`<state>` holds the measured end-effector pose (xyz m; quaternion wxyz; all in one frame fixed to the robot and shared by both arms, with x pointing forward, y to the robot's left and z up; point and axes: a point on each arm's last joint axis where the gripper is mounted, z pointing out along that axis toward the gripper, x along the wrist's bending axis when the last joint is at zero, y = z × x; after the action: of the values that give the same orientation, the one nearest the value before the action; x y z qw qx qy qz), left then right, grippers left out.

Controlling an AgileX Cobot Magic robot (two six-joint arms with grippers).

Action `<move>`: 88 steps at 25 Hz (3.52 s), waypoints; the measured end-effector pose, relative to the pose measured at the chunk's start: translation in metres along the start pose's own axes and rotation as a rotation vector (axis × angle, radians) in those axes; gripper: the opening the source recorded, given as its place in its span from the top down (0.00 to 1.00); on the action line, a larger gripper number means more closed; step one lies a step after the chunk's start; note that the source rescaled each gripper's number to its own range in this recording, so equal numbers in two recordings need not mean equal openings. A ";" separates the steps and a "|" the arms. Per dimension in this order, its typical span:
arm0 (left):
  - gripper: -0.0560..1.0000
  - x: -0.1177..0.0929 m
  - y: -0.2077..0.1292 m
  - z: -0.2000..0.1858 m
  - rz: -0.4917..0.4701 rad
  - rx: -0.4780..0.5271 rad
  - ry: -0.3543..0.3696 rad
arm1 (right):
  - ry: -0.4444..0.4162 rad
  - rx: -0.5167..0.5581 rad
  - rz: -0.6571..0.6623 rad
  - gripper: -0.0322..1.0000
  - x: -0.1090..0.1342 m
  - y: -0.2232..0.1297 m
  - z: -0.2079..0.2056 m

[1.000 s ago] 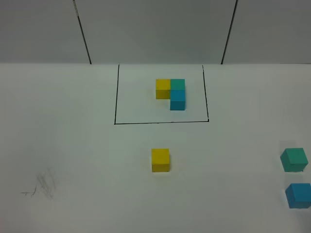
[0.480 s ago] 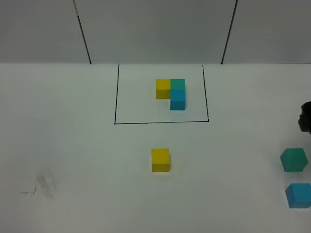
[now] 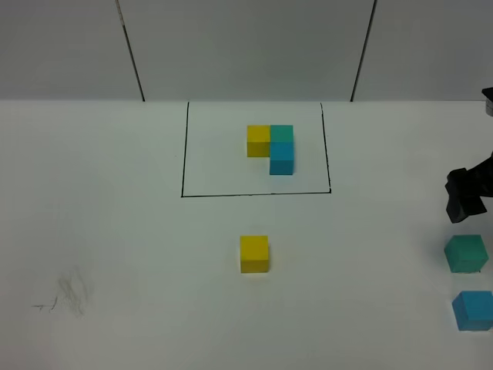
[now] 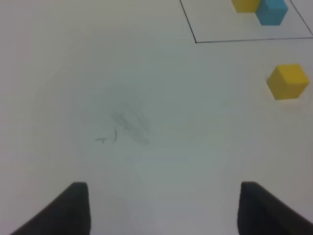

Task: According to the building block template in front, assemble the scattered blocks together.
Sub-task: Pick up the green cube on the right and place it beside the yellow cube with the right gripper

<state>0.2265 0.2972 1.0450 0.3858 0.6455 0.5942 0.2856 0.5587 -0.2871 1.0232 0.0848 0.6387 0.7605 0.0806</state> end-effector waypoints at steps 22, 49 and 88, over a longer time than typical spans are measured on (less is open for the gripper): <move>0.57 0.000 0.000 0.000 0.000 0.000 0.000 | 0.014 0.052 0.059 0.21 -0.008 -0.012 0.108; 0.57 0.000 0.000 0.000 0.000 0.000 0.000 | -0.030 -0.103 -1.223 0.79 0.122 -0.025 0.016; 0.57 0.000 0.000 0.000 0.001 0.000 0.000 | 0.157 0.012 -1.356 0.79 0.227 0.045 0.086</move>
<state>0.2265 0.2972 1.0450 0.3856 0.6458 0.5938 0.2857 0.5835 -0.0544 0.9446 0.0578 0.0135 0.9969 0.0514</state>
